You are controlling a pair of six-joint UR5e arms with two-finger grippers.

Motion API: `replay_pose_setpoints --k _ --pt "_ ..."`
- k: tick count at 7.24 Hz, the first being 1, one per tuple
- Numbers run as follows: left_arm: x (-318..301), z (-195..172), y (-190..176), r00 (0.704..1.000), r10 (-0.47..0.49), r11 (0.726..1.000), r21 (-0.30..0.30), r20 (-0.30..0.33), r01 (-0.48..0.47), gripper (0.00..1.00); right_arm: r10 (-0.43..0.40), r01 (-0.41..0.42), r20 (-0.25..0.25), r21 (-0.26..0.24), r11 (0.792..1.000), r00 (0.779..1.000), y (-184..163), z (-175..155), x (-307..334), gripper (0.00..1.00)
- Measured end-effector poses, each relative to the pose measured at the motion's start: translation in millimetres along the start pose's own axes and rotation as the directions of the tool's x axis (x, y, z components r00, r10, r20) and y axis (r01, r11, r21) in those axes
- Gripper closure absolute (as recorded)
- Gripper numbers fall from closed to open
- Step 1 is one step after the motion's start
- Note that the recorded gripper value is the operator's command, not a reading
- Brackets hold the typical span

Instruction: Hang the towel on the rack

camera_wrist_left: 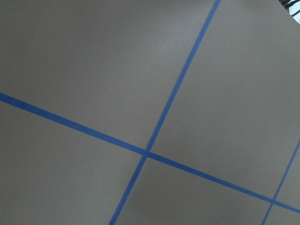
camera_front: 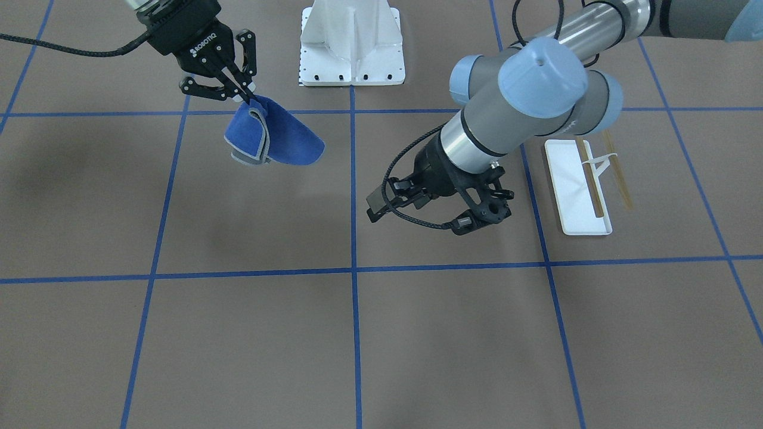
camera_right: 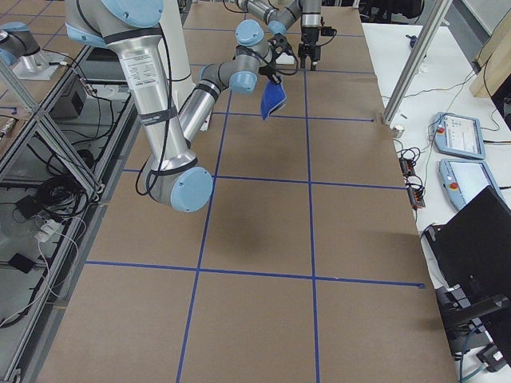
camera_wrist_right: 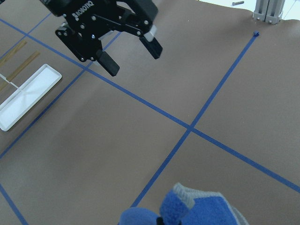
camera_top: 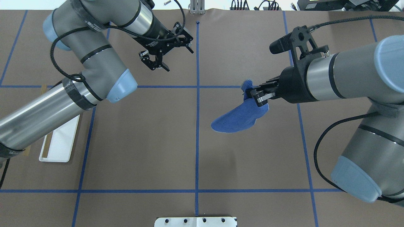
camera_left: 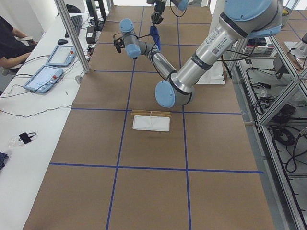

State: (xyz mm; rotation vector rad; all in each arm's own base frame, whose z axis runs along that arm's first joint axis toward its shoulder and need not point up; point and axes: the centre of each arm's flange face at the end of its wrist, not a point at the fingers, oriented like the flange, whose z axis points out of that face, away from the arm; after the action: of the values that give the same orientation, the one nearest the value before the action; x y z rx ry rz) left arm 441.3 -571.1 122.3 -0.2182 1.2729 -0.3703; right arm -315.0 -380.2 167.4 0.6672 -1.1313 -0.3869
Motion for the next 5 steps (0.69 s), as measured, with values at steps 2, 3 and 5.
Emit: replay_pose_setpoints --k 2,3,5 --pt "33 22 38 1.0 0.019 0.998 -0.054 -0.012 -0.02 0.01 -0.011 0.011 -0.021 0.014 1.0 1.0 1 5 -18 1.0" --pt "44 30 55 1.0 0.009 0.997 -0.077 -0.014 -0.01 0.01 -0.011 0.011 -0.028 0.009 1.0 1.0 -2 1 -26 1.0" --pt "61 44 83 1.0 0.008 0.993 -0.117 -0.019 -0.01 0.01 -0.011 0.011 -0.032 0.003 1.0 0.999 -5 -5 -33 1.0"
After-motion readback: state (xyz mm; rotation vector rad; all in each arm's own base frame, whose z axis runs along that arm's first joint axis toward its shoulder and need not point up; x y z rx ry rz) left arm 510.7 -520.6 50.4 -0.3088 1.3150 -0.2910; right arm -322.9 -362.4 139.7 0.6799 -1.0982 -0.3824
